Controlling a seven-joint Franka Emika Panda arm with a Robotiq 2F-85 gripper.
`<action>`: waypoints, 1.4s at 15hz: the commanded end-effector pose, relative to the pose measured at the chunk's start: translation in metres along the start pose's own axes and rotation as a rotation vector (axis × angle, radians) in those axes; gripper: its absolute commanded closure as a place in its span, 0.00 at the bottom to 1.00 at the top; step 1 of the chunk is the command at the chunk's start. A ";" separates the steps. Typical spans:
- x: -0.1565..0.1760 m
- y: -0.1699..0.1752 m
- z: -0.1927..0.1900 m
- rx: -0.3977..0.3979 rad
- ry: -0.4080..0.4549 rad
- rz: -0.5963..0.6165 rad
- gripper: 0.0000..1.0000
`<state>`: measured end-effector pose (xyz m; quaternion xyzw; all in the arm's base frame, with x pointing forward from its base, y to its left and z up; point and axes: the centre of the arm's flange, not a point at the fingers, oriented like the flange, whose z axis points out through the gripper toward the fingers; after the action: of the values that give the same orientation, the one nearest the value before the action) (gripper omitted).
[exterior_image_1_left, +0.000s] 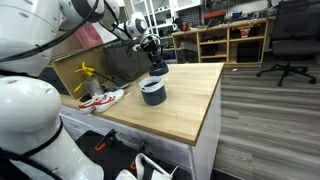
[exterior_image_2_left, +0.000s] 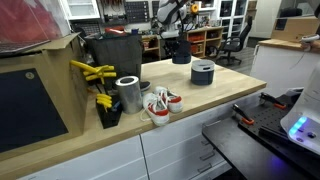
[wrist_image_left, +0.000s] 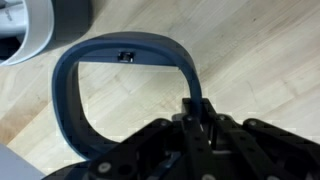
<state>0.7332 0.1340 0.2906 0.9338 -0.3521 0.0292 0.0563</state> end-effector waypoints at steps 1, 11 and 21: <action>0.004 -0.014 -0.002 0.053 0.018 0.066 0.97; -0.005 -0.010 -0.020 0.091 0.010 0.062 0.20; -0.048 0.036 -0.112 0.008 -0.126 -0.253 0.00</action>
<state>0.7072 0.1635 0.3773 0.9620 -0.2717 0.0024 0.0261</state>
